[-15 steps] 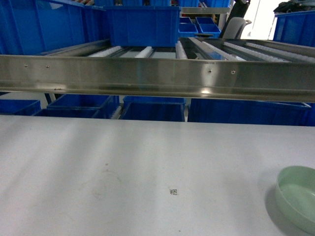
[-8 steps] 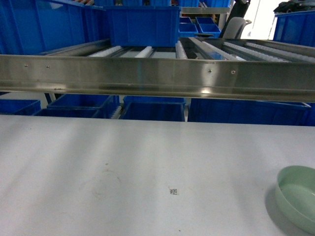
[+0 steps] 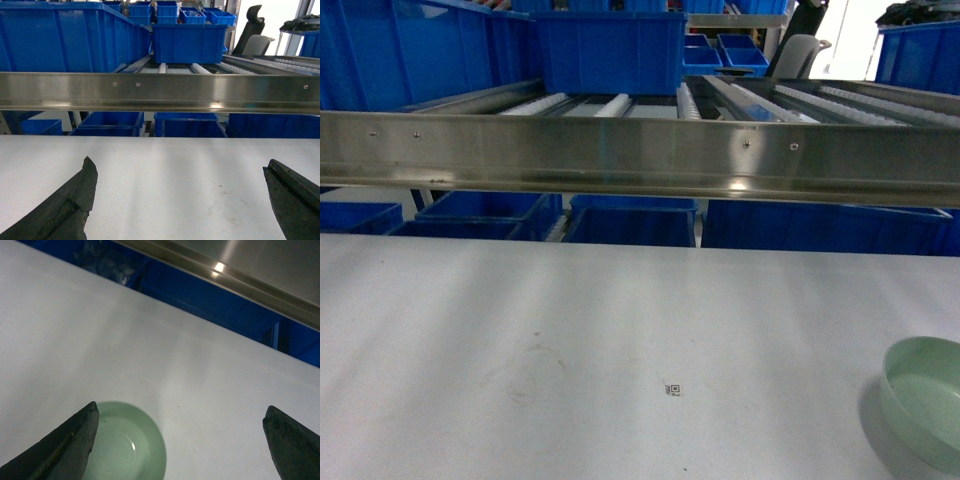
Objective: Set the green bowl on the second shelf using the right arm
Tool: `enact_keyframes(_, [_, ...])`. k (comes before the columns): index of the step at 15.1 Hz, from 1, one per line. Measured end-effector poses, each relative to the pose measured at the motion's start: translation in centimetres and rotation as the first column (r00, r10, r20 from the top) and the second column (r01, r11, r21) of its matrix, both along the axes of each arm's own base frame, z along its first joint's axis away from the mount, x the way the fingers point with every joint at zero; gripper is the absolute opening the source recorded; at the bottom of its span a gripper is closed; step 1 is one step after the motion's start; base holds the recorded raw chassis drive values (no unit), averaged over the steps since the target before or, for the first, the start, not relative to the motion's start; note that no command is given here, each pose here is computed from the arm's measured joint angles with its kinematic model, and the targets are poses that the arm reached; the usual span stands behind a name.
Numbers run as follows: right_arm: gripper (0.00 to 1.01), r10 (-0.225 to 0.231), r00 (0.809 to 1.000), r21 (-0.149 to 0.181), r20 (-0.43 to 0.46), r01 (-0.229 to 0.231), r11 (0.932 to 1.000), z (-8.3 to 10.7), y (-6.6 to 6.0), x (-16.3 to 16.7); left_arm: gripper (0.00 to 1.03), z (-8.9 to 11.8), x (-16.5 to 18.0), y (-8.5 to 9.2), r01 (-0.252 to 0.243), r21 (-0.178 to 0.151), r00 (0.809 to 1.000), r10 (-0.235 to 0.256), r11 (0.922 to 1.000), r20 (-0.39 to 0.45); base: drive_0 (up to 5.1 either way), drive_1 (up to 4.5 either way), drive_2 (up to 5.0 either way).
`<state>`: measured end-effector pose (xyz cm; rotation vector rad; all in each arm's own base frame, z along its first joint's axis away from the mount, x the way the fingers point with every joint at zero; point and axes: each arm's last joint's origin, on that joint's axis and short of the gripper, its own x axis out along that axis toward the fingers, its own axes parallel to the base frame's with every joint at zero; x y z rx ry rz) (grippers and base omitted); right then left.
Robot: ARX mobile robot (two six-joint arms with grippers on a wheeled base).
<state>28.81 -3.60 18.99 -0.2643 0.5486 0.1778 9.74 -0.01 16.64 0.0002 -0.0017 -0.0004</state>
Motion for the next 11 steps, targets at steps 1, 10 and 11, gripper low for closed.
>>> enact_keyframes(1, [0.98, 0.024, 0.999, -0.035, -0.038, -0.026, 0.9991, -0.6, -0.1, 1.0, 0.98, 0.0, 0.0, 0.0, 0.0, 0.0, 1.0, 0.0, 1.0, 0.0, 0.0, 0.0, 0.0])
enact_keyframes(10, [0.98, 0.122, 0.951, -0.116, -0.285, -0.161, 0.9801, -6.1, -0.1, 3.0, 0.98, 0.0, 0.0, 0.0, 0.0, 0.0, 1.0, 0.0, 1.0, 0.0, 0.0, 0.0, 0.0])
enact_keyframes(11, [0.98, 0.111, 0.946, -0.112, -0.306, -0.152, 0.982, -6.6, -0.5, 3.3, 0.98, 0.0, 0.0, 0.0, 0.0, 0.0, 1.0, 0.0, 1.0, 0.0, 0.0, 0.0, 0.0])
